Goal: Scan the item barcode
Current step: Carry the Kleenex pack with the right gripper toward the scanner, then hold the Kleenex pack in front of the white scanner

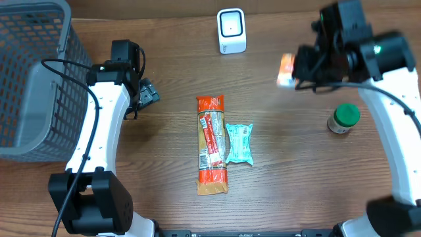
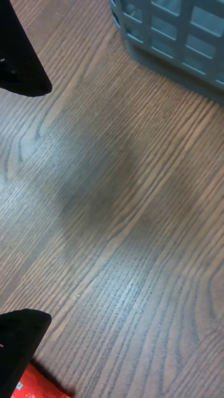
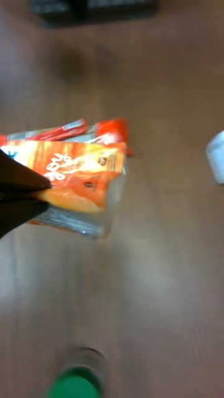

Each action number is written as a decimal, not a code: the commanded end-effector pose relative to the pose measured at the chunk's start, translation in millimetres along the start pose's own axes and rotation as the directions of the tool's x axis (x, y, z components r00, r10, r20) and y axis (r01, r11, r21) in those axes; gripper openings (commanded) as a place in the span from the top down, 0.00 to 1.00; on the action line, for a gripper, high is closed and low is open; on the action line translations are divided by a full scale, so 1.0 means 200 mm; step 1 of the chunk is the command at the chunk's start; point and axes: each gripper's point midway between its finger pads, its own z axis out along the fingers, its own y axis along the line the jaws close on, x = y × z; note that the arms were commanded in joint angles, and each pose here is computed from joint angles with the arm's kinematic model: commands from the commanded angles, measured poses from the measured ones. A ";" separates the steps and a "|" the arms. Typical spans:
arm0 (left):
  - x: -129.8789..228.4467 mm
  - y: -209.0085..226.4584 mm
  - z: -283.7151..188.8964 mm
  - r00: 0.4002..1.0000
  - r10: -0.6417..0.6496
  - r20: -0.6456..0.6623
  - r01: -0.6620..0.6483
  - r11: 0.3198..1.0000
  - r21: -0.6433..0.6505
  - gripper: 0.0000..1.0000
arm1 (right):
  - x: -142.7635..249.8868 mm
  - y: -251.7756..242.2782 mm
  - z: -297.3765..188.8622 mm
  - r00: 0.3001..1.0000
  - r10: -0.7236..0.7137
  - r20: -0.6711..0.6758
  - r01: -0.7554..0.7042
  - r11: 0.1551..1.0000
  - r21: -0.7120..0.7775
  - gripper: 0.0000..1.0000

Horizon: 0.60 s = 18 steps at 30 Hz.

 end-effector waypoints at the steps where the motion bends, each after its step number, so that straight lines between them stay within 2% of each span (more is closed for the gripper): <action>1: -0.03 0.00 -0.05 0.999 0.006 0.036 -0.007 1.000 0.008 0.00 | -0.18 0.06 0.00 0.992 -0.059 0.110 0.048 0.993 0.106 0.96; 6: -0.03 0.00 -0.05 0.999 0.008 0.035 -0.008 1.000 0.008 0.00 | -0.34 0.20 0.12 0.946 -0.210 0.245 0.157 0.963 0.220 0.96; 10: -0.03 0.00 -0.05 0.999 0.008 0.036 -0.008 1.000 0.008 0.00 | -0.40 0.28 0.29 0.892 -0.361 0.273 0.251 0.896 0.365 0.96; 13: -0.03 0.00 -0.05 0.999 0.008 0.036 -0.009 1.000 0.008 0.00 | -0.44 0.35 0.42 0.810 -0.534 0.242 0.381 0.794 0.474 0.96; 18: -0.03 0.00 -0.05 0.999 0.008 0.036 -0.008 1.000 0.008 0.00 | -0.50 0.40 0.60 0.681 -0.717 0.147 0.472 0.584 0.660 0.96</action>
